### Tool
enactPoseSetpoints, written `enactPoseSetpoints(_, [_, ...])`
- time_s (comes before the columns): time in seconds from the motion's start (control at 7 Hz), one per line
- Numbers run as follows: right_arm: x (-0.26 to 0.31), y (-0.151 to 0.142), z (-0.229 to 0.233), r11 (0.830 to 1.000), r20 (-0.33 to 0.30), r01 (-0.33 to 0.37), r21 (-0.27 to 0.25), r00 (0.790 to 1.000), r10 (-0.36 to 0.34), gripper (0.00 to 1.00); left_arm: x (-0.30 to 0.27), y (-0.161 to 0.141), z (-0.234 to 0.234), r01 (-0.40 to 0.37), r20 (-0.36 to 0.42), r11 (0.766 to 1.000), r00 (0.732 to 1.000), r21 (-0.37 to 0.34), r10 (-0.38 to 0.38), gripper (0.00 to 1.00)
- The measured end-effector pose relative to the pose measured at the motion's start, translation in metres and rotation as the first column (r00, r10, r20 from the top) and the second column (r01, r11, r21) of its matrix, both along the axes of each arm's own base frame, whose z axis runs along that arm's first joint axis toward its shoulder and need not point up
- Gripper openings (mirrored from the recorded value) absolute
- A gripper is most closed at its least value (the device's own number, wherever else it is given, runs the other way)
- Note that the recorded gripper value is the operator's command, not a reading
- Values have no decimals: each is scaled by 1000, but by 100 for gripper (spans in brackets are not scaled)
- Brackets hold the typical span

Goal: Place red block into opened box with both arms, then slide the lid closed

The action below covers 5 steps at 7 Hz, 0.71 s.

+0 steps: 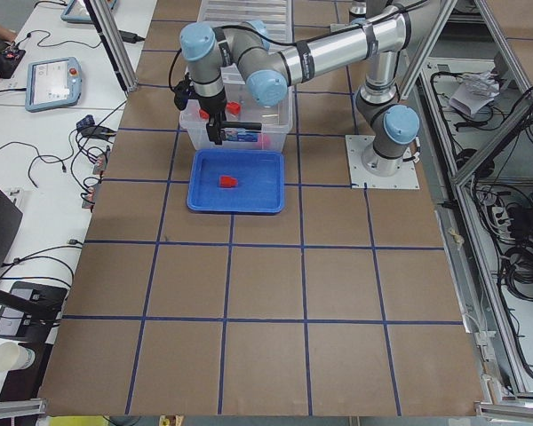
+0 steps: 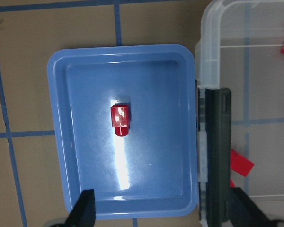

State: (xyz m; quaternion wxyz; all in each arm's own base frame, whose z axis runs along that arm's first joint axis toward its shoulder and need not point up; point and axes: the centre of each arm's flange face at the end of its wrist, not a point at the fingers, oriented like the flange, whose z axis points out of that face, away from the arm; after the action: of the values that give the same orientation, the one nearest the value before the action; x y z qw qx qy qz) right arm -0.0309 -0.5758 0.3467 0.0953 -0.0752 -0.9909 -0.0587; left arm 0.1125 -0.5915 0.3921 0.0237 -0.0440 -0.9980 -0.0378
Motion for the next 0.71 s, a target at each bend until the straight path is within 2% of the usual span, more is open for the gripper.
enactPoseSetpoints(0.29, [-7,1,2,1000,-2,10,-2,1000,-10,100,30,0,-65,66,-23,997,997,-32,-67,100])
enactPoseSetpoints(0.71, [-21,2,3,999,-2,32,-4,999,-32,100,29,-9,-145,81,-68,995,994,-56,-85,100])
